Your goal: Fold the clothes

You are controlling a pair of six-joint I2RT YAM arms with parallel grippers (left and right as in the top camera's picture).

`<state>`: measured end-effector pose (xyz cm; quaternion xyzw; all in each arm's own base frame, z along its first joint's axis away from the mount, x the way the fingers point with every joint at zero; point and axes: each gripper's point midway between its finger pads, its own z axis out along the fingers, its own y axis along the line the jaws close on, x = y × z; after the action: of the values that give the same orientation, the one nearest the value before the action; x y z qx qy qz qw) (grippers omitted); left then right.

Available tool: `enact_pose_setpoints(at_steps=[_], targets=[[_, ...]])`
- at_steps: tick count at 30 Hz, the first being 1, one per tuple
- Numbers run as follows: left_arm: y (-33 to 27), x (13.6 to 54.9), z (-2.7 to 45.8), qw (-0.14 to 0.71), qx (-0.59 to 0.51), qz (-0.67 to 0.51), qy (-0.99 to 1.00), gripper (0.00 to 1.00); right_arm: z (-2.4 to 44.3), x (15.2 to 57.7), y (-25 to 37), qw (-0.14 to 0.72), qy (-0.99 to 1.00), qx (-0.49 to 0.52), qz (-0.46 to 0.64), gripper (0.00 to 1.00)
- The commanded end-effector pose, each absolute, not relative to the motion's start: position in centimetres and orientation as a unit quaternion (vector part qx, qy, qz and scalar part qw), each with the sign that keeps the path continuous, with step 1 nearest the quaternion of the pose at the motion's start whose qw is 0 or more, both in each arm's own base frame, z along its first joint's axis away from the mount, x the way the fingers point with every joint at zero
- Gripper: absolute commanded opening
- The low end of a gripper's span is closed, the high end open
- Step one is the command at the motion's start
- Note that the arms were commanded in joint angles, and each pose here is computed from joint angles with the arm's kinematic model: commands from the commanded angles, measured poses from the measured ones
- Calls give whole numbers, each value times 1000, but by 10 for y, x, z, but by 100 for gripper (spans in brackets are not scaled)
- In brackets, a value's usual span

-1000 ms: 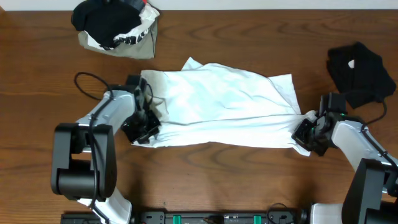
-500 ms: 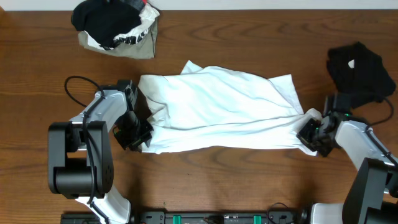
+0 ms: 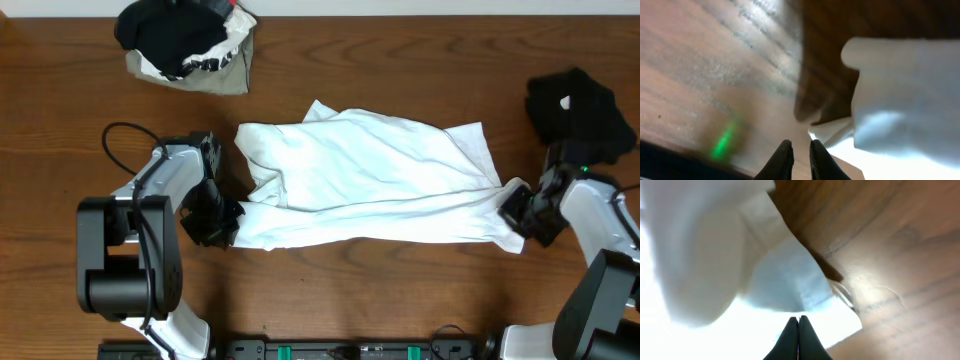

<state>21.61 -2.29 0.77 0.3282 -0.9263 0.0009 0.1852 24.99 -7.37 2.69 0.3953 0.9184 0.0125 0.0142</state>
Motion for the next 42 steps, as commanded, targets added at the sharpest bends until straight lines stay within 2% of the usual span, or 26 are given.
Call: enact_pose_setpoints(at_steps=[1,2,4,7,9,10,12,16,20,25,30,33,39,42], targets=[[-19,221,29,142,319,12,-937,16,47,265,-81,31,920,390,11,4],[-19,224,35,126,315,17,-940,22,53,268,-79,31,922,386,20,10],[-20,228,48,100,313,27,-944,58,65,277,-66,32,931,360,58,20],[-20,229,60,78,312,37,-946,83,79,291,-28,38,943,291,154,35],[-20,230,62,71,313,38,-946,96,90,299,9,46,947,215,235,43],[-19,231,62,69,318,38,-945,99,95,300,26,49,946,179,265,47],[-17,232,62,69,349,37,-934,100,103,300,60,48,946,112,302,56],[-6,233,62,68,398,40,-914,100,102,295,123,52,954,-6,296,73],[8,231,65,78,441,64,-892,100,97,300,170,86,964,-57,244,80],[40,219,69,90,517,82,-847,100,103,295,233,153,945,-182,225,85],[58,208,72,99,535,111,-832,100,101,284,263,218,915,-314,127,85],[61,203,73,105,539,111,-828,100,97,276,271,232,900,-359,84,84],[61,203,73,106,541,111,-827,100,93,245,306,237,831,-497,77,87],[61,202,73,107,540,111,-827,100,90,235,326,248,808,-528,84,95]])
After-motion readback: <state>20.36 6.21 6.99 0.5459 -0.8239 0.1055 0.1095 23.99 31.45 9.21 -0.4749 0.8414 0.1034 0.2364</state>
